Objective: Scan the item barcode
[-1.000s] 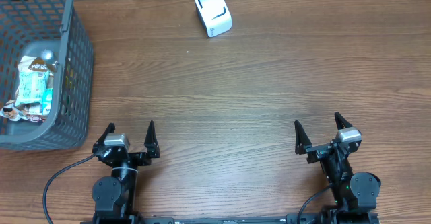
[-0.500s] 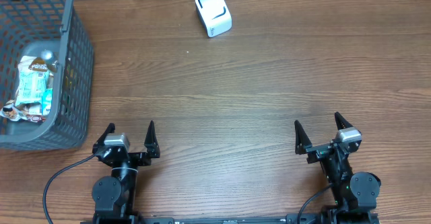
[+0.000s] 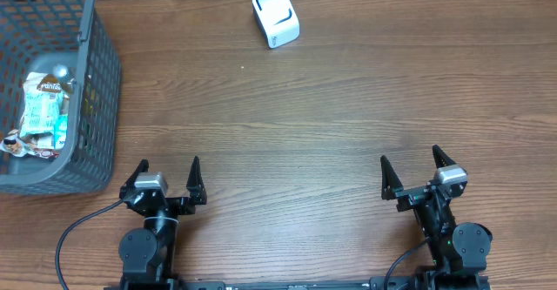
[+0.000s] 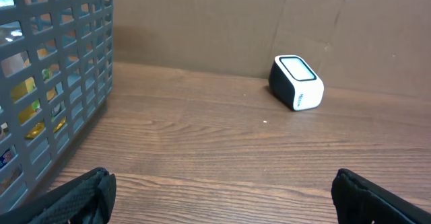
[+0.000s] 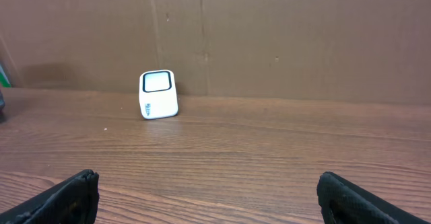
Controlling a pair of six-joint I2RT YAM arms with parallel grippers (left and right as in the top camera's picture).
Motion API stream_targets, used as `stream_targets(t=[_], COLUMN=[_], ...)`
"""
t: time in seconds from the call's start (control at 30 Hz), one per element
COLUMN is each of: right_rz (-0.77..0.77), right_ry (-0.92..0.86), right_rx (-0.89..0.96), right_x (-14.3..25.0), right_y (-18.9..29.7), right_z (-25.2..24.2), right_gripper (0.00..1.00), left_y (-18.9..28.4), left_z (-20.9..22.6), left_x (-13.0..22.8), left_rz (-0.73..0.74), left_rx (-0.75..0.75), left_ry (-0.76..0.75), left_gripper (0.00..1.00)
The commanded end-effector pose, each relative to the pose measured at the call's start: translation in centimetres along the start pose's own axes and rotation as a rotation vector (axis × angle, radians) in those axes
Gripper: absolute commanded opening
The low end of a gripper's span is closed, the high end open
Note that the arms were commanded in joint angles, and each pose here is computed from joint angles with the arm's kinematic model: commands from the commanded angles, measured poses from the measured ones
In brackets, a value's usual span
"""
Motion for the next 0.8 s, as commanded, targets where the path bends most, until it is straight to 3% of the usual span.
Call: stream_targets(t=[0.0, 0.53, 0.77], right_rz=[-0.006, -0.005, -0.005], right_ry=[0.003, 0.003, 0.003], right_rx=[0.002, 0.002, 0.002], right_x=[0.2, 0.2, 0.2], right_y=[0.0, 0.0, 0.0], right_z=[-0.1, -0.1, -0.1], right_gripper=[1.00, 1.00, 1.00], left_y=[0.0, 0.0, 0.9], left_z=[-0.2, -0.2, -0.6], left_x=[0.0, -0.4, -5.5], left_rz=[-0.006, -0.029, -0.290], left_rx=[0.015, 0.016, 0.033], left_ry=[-0.019, -0.023, -0.018], left_gripper=[1.00, 0.99, 1.00])
Point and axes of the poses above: each gripper's point midway between its finger pads, its own y axis back along the fingers, its own z axis along the line the jaws close on, x = y × z, the point moved 6 cm from there along y, back along the fingers, and after that the axes turned 5 degrees about -y, right-handed, at the moved point
